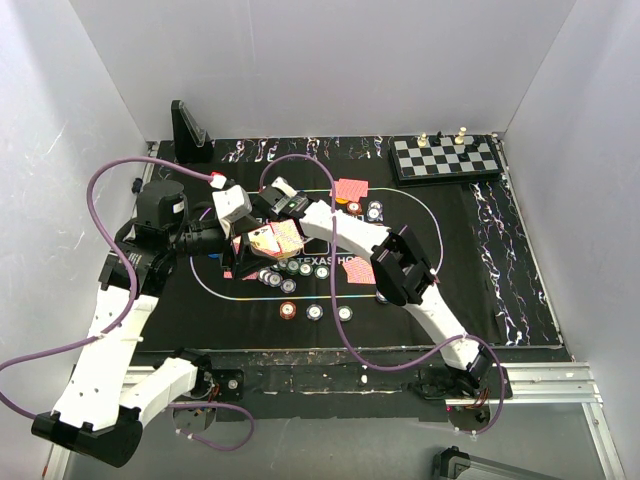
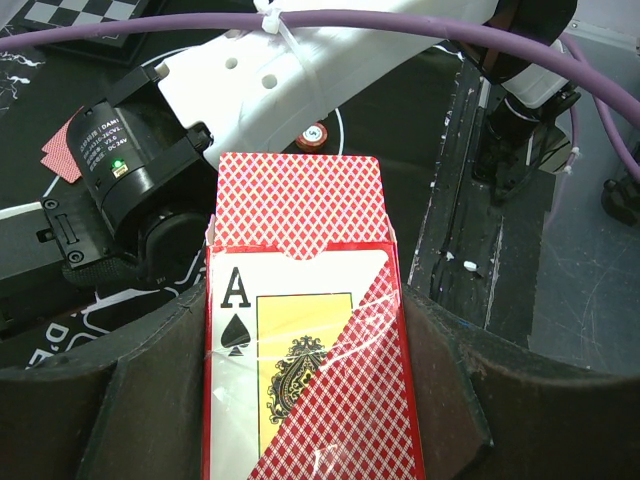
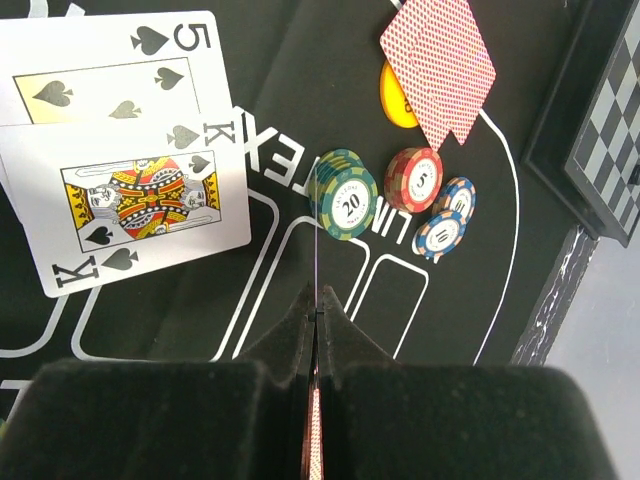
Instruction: Distribute texas hold em gaming equipment
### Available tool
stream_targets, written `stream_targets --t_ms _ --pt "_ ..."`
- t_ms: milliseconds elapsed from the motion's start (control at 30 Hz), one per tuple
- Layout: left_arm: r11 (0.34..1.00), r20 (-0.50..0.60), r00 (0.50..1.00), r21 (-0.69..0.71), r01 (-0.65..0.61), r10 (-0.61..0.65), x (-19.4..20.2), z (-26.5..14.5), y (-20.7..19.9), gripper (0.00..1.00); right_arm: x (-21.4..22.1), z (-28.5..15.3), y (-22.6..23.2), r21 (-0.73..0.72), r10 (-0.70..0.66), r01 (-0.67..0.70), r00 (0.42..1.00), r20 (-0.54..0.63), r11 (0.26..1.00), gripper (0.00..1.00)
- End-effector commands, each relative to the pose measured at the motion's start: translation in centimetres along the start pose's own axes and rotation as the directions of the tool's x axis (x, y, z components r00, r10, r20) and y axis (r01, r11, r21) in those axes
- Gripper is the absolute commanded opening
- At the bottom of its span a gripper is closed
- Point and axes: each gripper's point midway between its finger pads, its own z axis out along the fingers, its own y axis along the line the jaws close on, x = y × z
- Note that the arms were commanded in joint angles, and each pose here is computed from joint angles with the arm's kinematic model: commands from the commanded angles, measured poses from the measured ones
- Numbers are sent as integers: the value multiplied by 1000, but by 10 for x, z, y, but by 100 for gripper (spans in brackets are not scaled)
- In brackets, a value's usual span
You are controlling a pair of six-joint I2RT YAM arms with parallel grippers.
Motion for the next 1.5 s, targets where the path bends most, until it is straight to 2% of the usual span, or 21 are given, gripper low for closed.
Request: stream_targets --t_ms 0,500,800,1000,1467 --pt "998 38 998 -4 -56 57 -16 -8 -6 0 -16 -3 -1 18 40 -41 998 45 999 1" --pt "999 34 998 -12 -52 52 -15 -8 -6 0 5 15 60 -104 19 -21 1000 -25 994 1" --pt "998 27 998 -18 -58 58 -11 -10 -7 0 8 19 77 -168 40 -47 998 -45 985 21" --pt "998 30 998 -17 -60 60 -10 -9 -6 0 18 21 85 -196 32 -47 996 -77 980 29" --pt "998 36 997 -13 -65 65 -15 -10 -8 0 14 0 90 -309 110 -132 990 -88 942 32"
